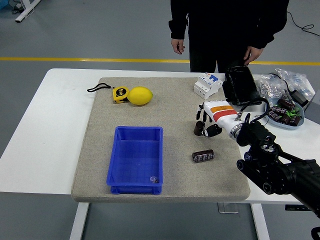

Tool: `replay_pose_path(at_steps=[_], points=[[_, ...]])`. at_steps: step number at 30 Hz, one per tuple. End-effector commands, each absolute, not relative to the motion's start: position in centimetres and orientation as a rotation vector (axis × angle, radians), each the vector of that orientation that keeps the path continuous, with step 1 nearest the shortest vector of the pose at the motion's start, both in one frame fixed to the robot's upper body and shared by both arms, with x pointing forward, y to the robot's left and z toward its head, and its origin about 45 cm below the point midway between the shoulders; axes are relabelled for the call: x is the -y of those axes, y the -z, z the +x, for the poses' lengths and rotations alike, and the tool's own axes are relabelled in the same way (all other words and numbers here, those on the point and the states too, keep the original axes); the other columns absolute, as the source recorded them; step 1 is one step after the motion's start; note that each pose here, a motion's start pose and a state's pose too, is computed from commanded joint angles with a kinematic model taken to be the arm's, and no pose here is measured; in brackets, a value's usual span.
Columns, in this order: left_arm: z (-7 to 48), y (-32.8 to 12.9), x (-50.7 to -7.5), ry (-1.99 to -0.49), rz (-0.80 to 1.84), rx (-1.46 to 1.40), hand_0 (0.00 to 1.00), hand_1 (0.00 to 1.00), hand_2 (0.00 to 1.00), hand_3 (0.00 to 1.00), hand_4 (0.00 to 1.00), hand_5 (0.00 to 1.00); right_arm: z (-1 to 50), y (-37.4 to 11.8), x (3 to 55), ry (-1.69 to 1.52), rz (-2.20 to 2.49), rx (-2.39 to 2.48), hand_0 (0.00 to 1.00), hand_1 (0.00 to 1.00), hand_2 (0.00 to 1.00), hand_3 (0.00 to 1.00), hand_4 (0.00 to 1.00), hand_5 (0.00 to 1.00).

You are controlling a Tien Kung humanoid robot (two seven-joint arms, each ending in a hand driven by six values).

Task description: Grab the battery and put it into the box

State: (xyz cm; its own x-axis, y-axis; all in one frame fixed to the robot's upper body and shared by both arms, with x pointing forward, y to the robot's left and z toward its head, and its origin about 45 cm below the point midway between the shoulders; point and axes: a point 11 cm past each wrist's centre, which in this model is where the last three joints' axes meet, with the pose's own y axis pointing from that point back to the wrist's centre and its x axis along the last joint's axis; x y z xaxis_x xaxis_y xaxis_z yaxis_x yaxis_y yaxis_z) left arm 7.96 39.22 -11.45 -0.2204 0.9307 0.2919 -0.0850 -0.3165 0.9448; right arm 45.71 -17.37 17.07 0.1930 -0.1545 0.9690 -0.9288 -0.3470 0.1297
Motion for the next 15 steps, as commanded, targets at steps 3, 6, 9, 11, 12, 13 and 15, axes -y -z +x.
replay_pose_path(at_steps=[3,6,9,11,12,13,15], points=[[8.0,11.44,-39.21,-1.65,1.235,-1.103,0.754,0.702,0.727,0.627,0.699,0.617,45.69,-16.92,17.46,-1.225,1.672,1.032,0.126,0.316,0.395,0.464,0.942,0.065],[8.03,11.44,-39.2,-1.649,1.235,-1.103,0.754,0.702,0.726,0.627,0.699,0.617,45.68,-16.8,17.56,-1.22,1.668,1.028,0.129,0.317,0.398,0.465,0.942,0.061],[8.0,11.44,-39.22,-1.649,1.236,-1.102,0.754,0.702,0.726,0.627,0.699,0.617,45.71,-16.78,17.62,-1.214,1.666,1.023,0.129,0.317,0.398,0.465,0.942,0.061],[7.96,11.44,-39.23,-1.648,1.237,-1.102,0.754,0.702,0.726,0.627,0.699,0.617,45.73,-16.75,17.63,-1.211,1.665,1.017,0.138,0.328,0.418,0.484,0.916,0.072],[7.93,11.44,-39.24,-1.648,1.239,-1.102,0.754,0.702,0.726,0.627,0.699,0.617,45.73,-16.72,17.65,-1.208,1.664,1.013,0.138,0.328,0.418,0.484,0.916,0.072],[7.91,11.45,-39.24,-1.647,1.24,-1.102,0.754,0.702,0.726,0.627,0.699,0.617,45.73,-16.67,17.66,-1.205,1.663,1.01,0.138,0.328,0.418,0.484,0.916,0.072],[7.87,11.45,-39.25,-1.646,1.241,-1.102,0.754,0.702,0.726,0.627,0.699,0.617,45.71,-16.53,17.69,-1.198,1.662,0.999,0.138,0.328,0.418,0.484,0.916,0.072]])
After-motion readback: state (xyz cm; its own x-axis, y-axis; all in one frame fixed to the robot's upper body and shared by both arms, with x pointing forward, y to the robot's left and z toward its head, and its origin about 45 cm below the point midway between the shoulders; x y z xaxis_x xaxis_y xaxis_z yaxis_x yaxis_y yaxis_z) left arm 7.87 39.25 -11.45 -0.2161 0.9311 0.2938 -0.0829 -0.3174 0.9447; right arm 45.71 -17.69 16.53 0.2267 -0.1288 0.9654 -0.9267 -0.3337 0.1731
